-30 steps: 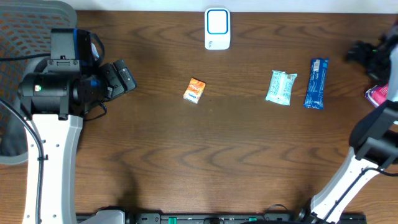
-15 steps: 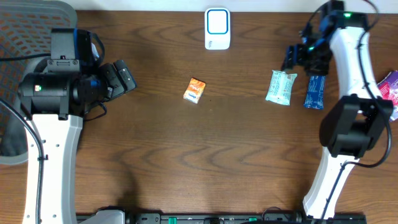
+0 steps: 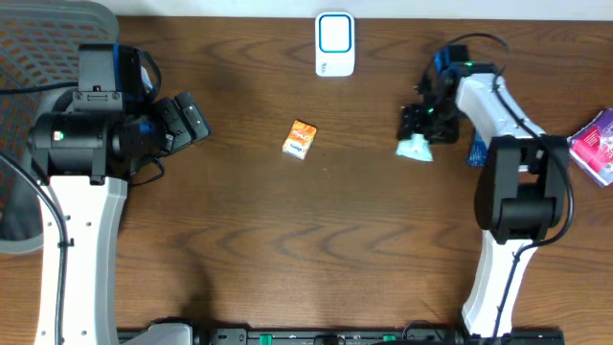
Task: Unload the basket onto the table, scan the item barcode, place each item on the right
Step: 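Grasp the mint-green pack with the right gripper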
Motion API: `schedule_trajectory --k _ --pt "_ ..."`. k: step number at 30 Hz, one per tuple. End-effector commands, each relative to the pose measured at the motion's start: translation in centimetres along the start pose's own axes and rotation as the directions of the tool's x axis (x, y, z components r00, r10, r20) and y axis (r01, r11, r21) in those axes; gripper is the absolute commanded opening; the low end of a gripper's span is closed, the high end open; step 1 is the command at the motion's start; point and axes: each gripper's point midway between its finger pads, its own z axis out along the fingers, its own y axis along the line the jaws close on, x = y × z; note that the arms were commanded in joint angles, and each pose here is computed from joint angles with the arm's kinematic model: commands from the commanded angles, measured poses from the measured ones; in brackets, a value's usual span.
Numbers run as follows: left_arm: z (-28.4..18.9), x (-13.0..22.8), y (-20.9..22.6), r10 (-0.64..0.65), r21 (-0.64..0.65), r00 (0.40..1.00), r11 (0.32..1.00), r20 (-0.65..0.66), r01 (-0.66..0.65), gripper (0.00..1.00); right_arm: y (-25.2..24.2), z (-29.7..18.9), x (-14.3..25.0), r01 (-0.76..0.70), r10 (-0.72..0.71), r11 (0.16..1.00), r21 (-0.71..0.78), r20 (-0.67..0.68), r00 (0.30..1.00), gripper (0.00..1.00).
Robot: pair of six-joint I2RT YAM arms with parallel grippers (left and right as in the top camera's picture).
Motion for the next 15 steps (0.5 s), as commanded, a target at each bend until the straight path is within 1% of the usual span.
schedule_trajectory --k 1,5,8,10,13,15 --pt "-0.1 -0.1 0.3 -0.001 -0.008 1.0 1.0 0.003 0.001 0.98 4.0 1.1 1.6 0.09 -0.092 0.994 -0.055 -0.031 0.995 0.72" --pt "-0.1 0.0 0.3 -0.001 -0.009 1.0 1.0 0.003 0.001 0.98 5.6 0.9 1.4 0.135 -0.135 0.99 -0.035 -0.02 0.991 0.75" --pt "-0.1 -0.1 0.3 -0.001 -0.008 1.0 1.0 0.003 0.001 0.98 6.4 -0.8 0.5 0.141 -0.142 0.989 -0.04 -0.005 0.99 0.78" --pt "-0.1 -0.1 0.3 -0.001 -0.008 1.0 1.0 0.003 0.001 0.98 6.5 -2.7 -0.1 0.135 -0.135 0.99 -0.039 0.001 0.991 0.8" --pt "-0.1 -0.1 0.3 -0.001 -0.008 1.0 1.0 0.003 0.001 0.98 6.2 -4.4 -0.7 0.113 -0.113 0.993 -0.039 0.008 0.994 0.81" --pt "-0.1 -0.1 0.3 -0.001 -0.008 1.0 1.0 0.003 0.001 0.98 5.6 -4.9 -0.6 0.08 -0.08 0.996 -0.049 -0.002 0.997 0.79"
